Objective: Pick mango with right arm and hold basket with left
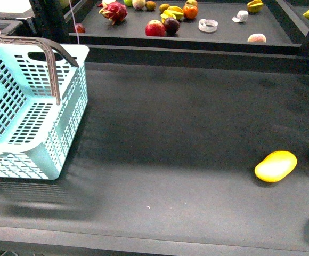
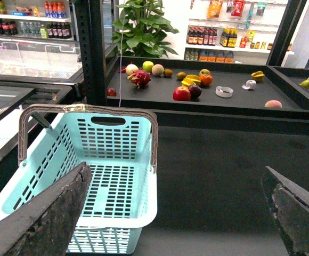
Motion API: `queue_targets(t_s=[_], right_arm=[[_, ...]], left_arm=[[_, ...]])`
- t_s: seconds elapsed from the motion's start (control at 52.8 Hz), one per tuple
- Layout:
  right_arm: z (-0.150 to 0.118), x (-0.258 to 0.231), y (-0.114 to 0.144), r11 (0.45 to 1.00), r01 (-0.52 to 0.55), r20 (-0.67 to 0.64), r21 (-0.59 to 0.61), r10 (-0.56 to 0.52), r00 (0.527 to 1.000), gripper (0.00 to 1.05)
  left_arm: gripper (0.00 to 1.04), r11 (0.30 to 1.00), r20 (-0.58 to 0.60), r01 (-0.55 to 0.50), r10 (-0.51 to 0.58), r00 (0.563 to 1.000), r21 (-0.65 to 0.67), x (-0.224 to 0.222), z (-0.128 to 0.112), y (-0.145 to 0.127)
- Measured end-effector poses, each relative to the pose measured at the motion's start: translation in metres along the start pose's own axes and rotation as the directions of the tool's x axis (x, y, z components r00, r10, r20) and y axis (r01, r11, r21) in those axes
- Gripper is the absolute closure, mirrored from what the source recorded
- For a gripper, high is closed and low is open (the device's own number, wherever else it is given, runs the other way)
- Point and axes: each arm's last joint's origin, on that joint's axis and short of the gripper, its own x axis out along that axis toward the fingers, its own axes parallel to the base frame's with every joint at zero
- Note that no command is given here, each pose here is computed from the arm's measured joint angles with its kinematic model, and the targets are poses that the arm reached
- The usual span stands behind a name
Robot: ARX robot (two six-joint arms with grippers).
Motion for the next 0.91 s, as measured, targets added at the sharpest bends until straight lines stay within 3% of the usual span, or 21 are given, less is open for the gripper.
queue_targets(t_s=[0.757,0.795,0.852,0.909], right_arm=[[0.0000,0.0000,0.0000,1.000,0.000,0.000,0.000,0.000,1.000,0.08],[0.0000,0.0000,0.0000,1.000,0.000,0.000,0.000,0.000,1.000,0.08],[0.0000,0.0000,0.0000,1.000,0.000,0.000,0.000,0.000,1.000,0.08],[0.0000,0.0000,0.0000,1.000,0.000,0.000,0.000,0.000,1.000,0.08]], left_arm=[[0.08,1.000,0.000,0.000,0.000,1.000,0.000,0.0000,0.0000,0.0000],[0.08,0.999,0.003,-0.042,0.042,0.999,-0.014,0.0005,0.0004,-0.0002],[0.08,0.971,0.023,-0.219,0.222,0.975,-0.092,0.0029,0.0033,-0.0021],[0.08,0.933,0.001,-0.330,0.334,0.943,-0.142,0.0061,0.0024,-0.0041]])
